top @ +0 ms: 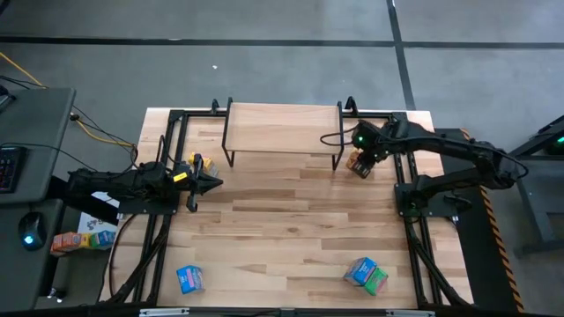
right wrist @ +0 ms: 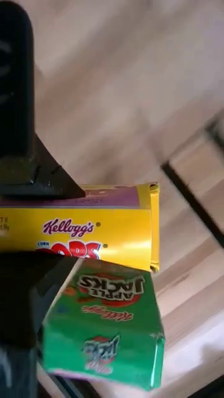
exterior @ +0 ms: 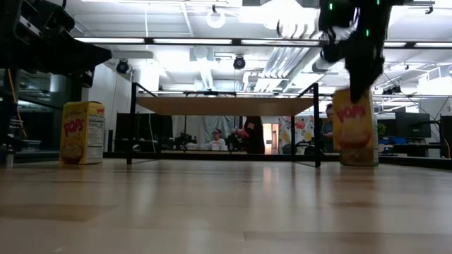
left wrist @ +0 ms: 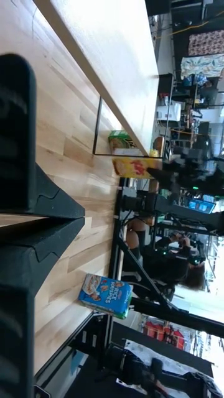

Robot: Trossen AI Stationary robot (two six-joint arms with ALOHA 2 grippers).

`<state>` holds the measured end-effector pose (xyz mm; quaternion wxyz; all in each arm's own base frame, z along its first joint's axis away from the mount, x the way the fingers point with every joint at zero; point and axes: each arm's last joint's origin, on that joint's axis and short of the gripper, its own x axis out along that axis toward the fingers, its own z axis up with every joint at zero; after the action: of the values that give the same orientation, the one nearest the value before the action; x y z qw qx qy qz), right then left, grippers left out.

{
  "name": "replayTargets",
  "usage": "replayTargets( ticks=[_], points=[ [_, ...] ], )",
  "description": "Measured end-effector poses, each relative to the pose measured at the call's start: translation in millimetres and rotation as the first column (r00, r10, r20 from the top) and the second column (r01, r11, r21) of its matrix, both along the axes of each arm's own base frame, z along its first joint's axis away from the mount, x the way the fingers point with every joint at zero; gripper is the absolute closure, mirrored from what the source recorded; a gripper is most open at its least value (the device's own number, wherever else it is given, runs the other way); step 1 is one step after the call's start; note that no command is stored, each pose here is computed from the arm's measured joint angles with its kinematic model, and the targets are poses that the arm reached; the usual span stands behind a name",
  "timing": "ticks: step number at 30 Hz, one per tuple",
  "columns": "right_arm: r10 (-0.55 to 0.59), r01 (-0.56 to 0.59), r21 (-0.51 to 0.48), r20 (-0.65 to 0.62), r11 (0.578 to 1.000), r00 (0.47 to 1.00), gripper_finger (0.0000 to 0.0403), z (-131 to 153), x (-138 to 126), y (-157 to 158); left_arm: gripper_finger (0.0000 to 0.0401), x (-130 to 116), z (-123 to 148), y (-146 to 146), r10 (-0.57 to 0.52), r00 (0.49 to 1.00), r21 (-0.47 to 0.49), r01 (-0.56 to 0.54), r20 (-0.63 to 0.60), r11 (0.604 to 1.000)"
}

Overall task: Stack cereal on shelf
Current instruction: Put the right yellow cereal box on the shelf

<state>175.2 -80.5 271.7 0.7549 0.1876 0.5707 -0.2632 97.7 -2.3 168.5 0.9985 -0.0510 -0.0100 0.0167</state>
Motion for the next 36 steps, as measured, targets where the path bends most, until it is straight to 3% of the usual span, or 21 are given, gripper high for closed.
replayTargets(
  ticks=[5, 9, 11, 16, 20, 24, 29, 36],
  points=[
    [0.019, -0.024, 0.081, 0.052, 0.996, 0.998, 0.0307, 61, -9, 7, 0.0401, 0, 0, 0, 0.000, 1.000, 0.000, 0.000, 0.001, 1.000],
    [-0.013, 0.007, 0.080, 0.078, 0.997, 0.997, 0.0308, 109, -26, 14, 0.0401, 0, 0, 0, 0.000, 1.000, 0.000, 0.000, 0.001, 1.000],
    [-0.008, 0.004, 0.030, 0.147, 1.000, 0.989, 0.0308, 131, -31, 16, 0.0401, 0, 0, 0, 0.000, 1.000, 0.000, 0.000, 0.000, 1.000],
    [0.080, 0.007, -0.228, 0.368, 0.974, 0.926, 0.0308, 167, -24, 10, 0.0401, 0, 0, 0, 0.000, 1.000, 0.000, 0.000, 0.000, 1.000],
    [0.199, -0.014, -0.395, 0.431, 0.919, 0.880, 0.0308, 172, 2, -3, 0.0401, 0, 0, 0, 0.000, 1.000, 0.000, 0.000, 0.000, 1.000],
    [0.270, -0.083, -0.465, 0.352, 0.881, 0.896, 0.0308, 155, 40, -22, 0.0401, 0, 0, 0, 0.000, 1.000, 0.000, 0.000, 0.000, 1.000],
    [0.340, -0.259, -0.443, 0.112, 0.858, 0.934, 0.0308, 128, 81, -51, 0.0401, 0, 0, 0, 0.000, 1.000, 0.000, 0.000, 0.001, 1.000],
    [0.358, -0.340, -0.340, -0.012, 0.877, 0.934, 0.0308, 118, 115, -87, 0.0401, 0, 0, 0, 0.001, 1.000, 0.000, -0.001, 0.000, 1.000]
  ],
)
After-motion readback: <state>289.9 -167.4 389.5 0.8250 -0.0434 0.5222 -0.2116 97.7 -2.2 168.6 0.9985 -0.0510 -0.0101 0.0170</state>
